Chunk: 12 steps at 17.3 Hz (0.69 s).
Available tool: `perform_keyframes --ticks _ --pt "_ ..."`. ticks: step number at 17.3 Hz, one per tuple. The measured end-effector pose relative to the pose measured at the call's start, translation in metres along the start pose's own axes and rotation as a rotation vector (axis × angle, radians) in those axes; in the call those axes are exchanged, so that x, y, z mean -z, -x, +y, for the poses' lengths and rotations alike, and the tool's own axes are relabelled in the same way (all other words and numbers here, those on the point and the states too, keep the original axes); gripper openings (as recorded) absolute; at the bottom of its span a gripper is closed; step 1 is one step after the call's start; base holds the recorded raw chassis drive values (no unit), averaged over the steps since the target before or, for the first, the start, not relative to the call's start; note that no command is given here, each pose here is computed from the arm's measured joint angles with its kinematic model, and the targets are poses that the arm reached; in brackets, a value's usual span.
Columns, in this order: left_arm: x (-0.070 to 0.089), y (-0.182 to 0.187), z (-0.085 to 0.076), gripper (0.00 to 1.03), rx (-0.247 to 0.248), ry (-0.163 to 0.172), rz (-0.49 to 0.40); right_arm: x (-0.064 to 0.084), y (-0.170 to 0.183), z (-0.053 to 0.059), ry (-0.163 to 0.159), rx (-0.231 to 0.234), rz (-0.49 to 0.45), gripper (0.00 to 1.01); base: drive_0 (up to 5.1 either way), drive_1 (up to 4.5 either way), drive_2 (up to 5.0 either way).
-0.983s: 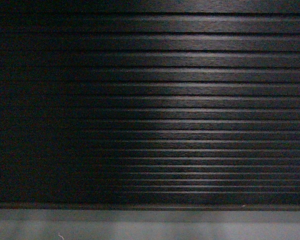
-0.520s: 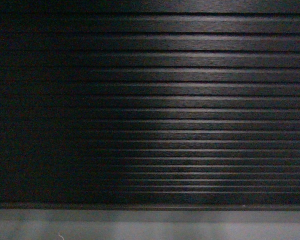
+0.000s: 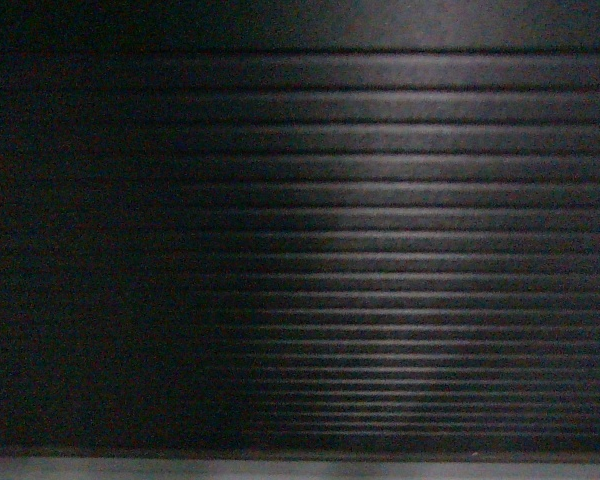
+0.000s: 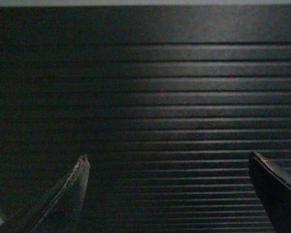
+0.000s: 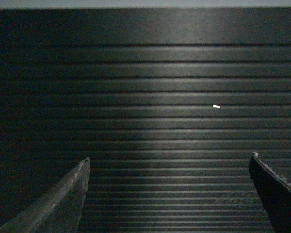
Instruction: Place dark red mango on scale at checkout
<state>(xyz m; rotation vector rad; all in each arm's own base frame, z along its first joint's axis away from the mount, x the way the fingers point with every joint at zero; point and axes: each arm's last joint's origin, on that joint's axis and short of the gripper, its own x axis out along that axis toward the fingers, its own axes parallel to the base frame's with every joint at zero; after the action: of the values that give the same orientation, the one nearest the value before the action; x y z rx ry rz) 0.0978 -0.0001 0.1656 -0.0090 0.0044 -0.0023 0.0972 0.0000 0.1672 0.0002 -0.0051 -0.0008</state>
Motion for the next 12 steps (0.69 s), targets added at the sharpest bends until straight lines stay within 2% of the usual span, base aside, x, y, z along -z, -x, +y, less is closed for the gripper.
perform_keyframes --ticks 12 --pt "0.0000 0.0000 0.0000 0.98 -0.001 0.000 0.000 0.0002 0.0000 0.0000 0.000 0.000 0.002 0.98 0.0 0.00 0.0"
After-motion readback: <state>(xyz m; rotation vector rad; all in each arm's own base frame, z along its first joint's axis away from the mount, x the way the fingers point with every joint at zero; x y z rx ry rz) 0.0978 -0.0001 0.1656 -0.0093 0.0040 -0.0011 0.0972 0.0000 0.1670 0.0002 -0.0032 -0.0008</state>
